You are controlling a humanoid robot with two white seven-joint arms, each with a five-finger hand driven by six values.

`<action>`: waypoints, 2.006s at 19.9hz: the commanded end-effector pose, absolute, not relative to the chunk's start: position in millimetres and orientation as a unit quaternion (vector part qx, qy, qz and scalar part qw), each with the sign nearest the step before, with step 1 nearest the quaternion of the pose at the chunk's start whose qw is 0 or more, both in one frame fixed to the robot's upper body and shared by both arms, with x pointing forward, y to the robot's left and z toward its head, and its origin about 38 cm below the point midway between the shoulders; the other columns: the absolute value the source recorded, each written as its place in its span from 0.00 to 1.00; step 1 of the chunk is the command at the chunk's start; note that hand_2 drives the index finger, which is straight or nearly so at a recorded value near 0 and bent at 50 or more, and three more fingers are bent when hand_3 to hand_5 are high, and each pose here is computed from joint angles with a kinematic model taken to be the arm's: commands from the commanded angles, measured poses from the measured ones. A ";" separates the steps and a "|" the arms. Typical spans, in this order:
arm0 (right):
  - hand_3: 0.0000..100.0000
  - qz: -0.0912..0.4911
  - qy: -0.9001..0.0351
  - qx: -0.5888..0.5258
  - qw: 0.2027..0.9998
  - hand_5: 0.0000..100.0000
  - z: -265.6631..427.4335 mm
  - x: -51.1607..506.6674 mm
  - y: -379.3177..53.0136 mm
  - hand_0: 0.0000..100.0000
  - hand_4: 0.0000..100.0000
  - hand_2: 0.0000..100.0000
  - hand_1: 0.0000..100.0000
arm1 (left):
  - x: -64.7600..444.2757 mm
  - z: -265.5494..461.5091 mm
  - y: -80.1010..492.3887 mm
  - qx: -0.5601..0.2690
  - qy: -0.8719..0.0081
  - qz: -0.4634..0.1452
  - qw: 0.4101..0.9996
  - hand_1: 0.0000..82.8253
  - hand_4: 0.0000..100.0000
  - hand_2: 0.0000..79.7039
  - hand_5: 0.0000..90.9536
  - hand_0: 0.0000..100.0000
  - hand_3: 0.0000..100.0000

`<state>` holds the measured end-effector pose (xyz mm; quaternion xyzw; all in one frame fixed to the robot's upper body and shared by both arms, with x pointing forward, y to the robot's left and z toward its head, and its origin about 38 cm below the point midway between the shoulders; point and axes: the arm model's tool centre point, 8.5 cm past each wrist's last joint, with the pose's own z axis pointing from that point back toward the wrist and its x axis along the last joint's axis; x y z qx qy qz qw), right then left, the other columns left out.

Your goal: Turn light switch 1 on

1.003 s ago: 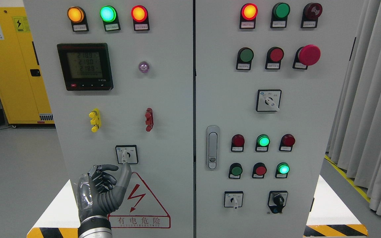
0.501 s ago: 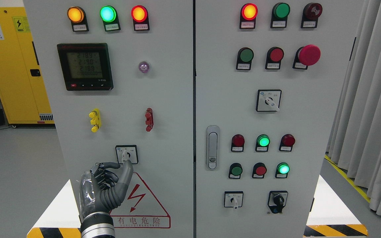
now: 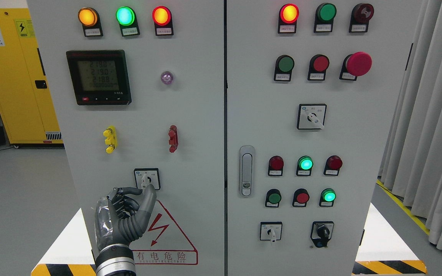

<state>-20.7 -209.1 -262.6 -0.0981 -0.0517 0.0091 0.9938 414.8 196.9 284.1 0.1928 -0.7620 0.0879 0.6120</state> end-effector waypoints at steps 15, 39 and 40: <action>0.00 -0.005 -0.049 -0.098 0.994 0.00 -262.7 -21.4 -209.3 0.00 0.00 0.04 0.50 | 422.2 284.3 194.1 0.194 -0.759 0.086 0.616 0.78 0.94 0.73 0.99 0.21 0.91; 0.00 -0.005 -0.049 -0.099 0.994 0.00 -262.7 -21.4 -209.4 0.00 0.00 0.04 0.50 | 427.2 286.5 193.2 0.196 -0.757 0.088 0.617 0.76 0.94 0.75 0.99 0.23 0.92; 0.00 -0.005 -0.049 -0.098 0.994 0.00 -262.7 -21.4 -209.3 0.00 0.00 0.04 0.50 | 427.2 286.5 193.2 0.196 -0.757 0.088 0.617 0.76 0.94 0.75 0.99 0.23 0.92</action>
